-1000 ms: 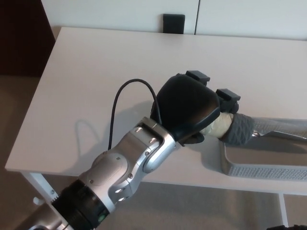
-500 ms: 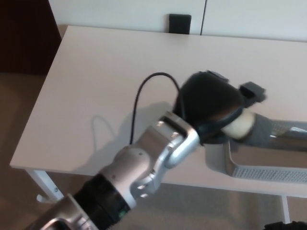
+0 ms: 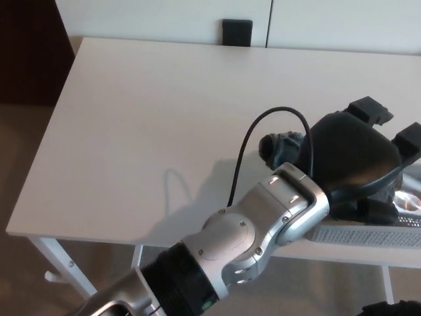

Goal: The robot walks towards a desk on which a shovel is kept on the left hand side and a container is kept on the right hand side. The robot picks up the shovel using its left hand and places it in the container.

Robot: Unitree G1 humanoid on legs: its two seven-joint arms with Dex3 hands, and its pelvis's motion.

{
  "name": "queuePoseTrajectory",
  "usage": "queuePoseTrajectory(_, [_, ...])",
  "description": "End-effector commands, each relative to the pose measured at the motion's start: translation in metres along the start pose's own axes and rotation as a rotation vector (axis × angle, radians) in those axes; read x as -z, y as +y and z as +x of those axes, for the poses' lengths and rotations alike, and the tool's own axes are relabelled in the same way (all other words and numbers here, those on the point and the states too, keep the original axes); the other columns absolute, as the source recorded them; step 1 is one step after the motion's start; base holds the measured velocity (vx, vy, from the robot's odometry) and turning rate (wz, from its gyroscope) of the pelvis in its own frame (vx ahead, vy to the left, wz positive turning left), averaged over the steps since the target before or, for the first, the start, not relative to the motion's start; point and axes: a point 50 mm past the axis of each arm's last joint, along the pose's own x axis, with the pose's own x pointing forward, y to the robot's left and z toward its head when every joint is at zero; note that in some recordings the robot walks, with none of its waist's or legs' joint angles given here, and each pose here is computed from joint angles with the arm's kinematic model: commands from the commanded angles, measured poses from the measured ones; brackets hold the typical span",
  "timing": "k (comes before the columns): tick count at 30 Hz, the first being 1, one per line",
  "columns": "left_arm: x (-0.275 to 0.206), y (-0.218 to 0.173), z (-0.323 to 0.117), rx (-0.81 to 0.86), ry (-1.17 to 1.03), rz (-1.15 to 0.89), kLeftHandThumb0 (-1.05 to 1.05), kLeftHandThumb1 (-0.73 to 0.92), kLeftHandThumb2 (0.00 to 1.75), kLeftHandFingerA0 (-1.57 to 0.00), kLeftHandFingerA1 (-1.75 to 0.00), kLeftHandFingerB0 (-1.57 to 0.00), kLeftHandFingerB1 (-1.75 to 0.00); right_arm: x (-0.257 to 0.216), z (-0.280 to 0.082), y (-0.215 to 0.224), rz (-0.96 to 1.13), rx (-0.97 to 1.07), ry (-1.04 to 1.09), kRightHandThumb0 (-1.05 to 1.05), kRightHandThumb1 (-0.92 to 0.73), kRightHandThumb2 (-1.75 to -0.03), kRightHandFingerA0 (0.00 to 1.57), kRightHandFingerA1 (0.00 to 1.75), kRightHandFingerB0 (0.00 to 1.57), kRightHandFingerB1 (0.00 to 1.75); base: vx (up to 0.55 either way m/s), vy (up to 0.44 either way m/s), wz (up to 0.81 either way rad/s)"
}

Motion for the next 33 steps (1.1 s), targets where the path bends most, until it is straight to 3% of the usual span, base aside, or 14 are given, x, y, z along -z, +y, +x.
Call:
queuePoseTrajectory(1, [0.009, 0.005, -0.005, 0.029, 0.035, 0.039, -1.04, 0.78, 1.19, -0.18, -0.25, 0.00, -0.17, 0.001, -0.001, -0.002, -0.014, -0.008, 0.011, -0.55, -0.61, -0.59, 0.73, 0.44, 0.58, 0.39, 0.00, 0.000, 0.00])
queuePoseTrajectory(13, [0.018, 0.080, -0.047, -0.175, -0.058, -0.084, -0.95, 0.66, 1.13, -0.02, -0.07, 0.00, -0.19, 0.004, 0.000, 0.001, -0.008, -0.022, 0.006, -0.56, -0.61, -0.59, 0.73, 0.45, 0.58, 0.40, 0.00, 0.000, 0.00])
queuePoseTrajectory(14, [0.014, 0.087, -0.057, -0.196, -0.087, -0.137, -1.04, 0.88, 0.72, 0.00, -0.23, -0.01, -0.25, 0.005, -0.001, 0.001, -0.010, -0.022, 0.009, -0.57, -0.61, -0.59, 0.73, 0.45, 0.58, 0.40, 0.00, 0.000, 0.00])
queuePoseTrajectory(16, [0.006, 0.102, -0.082, -0.189, -0.153, -0.294, -0.96, 0.65, 1.10, -0.07, -0.05, -0.06, -0.22, 0.007, -0.001, 0.003, -0.014, -0.021, 0.013, -0.57, -0.61, -0.59, 0.73, 0.45, 0.57, 0.39, 0.00, 0.000, 0.00])
queuePoseTrajectory(17, [0.004, 0.106, -0.093, -0.172, -0.179, -0.380, -1.01, 0.83, 0.66, -0.02, -0.29, -0.06, -0.32, 0.008, -0.002, 0.003, -0.016, -0.018, 0.013, -0.56, -0.61, -0.59, 0.70, 0.44, 0.57, 0.39, 0.00, 0.000, 0.00])
queuePoseTrajectory(21, [0.003, 0.118, -0.139, -0.041, -0.310, -0.819, -0.98, 0.77, 0.64, -0.09, -0.28, -0.15, -0.32, 0.016, -0.004, 0.006, -0.010, 0.010, 0.025, -0.60, -0.60, -0.59, 0.73, 0.43, 0.61, 0.39, 0.00, 0.000, 0.00])
queuePoseTrajectory(22, [0.004, 0.119, -0.150, -0.023, -0.360, -0.915, -0.96, 0.61, 0.99, -0.04, -0.37, -0.11, -0.42, 0.017, -0.004, 0.008, 0.010, 0.015, 0.020, -0.62, -0.61, -0.60, 0.69, 0.44, 0.60, 0.39, 0.00, 0.000, 0.00])
queuePoseTrajectory(23, [0.006, 0.119, -0.159, -0.005, -0.394, -0.958, -0.99, 0.81, 0.66, -0.10, -0.31, -0.17, -0.31, 0.017, -0.005, 0.008, 0.021, 0.016, 0.018, -0.61, -0.60, -0.59, 0.70, 0.43, 0.59, 0.40, 0.00, 0.000, 0.00])
queuePoseTrajectory(24, [0.011, 0.119, -0.173, 0.020, -0.446, -0.988, -0.40, 0.28, 0.99, 0.00, -0.50, 0.00, -0.48, 0.018, -0.005, 0.008, 0.040, 0.020, 0.018, -0.60, -0.60, -0.59, 0.72, 0.44, 0.59, 0.40, 0.00, 0.000, 0.00])
queuePoseTrajectory(25, [0.013, 0.120, -0.182, 0.028, -0.480, -0.991, -0.40, 0.28, 0.99, 0.00, -0.50, 0.00, -0.48, 0.018, -0.005, 0.008, 0.048, 0.019, 0.022, -0.60, -0.60, -0.59, 0.72, 0.44, 0.59, 0.40, 0.00, 0.000, 0.00])
queuePoseTrajectory(26, [0.018, 0.118, -0.192, 0.094, -0.498, -1.018, -1.05, 0.87, 0.68, -0.15, -0.32, -0.19, -0.33, 0.018, -0.005, 0.008, 0.066, 0.020, 0.022, -0.59, -0.60, -0.59, 0.74, 0.44, 0.59, 0.40, 0.00, 0.000, 0.00])
queuePoseTrajectory(28, [0.018, 0.112, -0.218, 0.104, -0.521, -1.108, -0.96, 0.90, 0.68, -0.29, -0.36, -0.34, -0.32, 0.021, -0.005, 0.008, 0.086, 0.020, 0.015, -0.61, -0.48, -0.86, 0.67, 0.59, 0.51, 0.54, 0.00, 0.000, 0.00])
queuePoseTrajectory(30, [0.005, 0.119, -0.224, -0.015, -0.623, -0.746, -1.05, 0.92, 0.82, -0.14, -0.50, -0.14, -0.37, 0.022, -0.005, 0.006, 0.095, 0.029, 0.028, -0.56, -0.59, -0.59, 0.72, 0.45, 0.57, 0.39, 0.00, 0.000, 0.00])
queuePoseTrajectory(33, [-0.006, 0.092, -0.269, -0.039, -0.635, -1.096, -1.05, 0.92, 0.76, -0.29, -0.48, -0.44, -0.45, 0.026, -0.004, 0.007, 0.123, 0.044, 0.043, -0.50, -0.59, -0.58, 0.75, 0.44, 0.57, 0.39, 0.00, 0.000, 0.00])
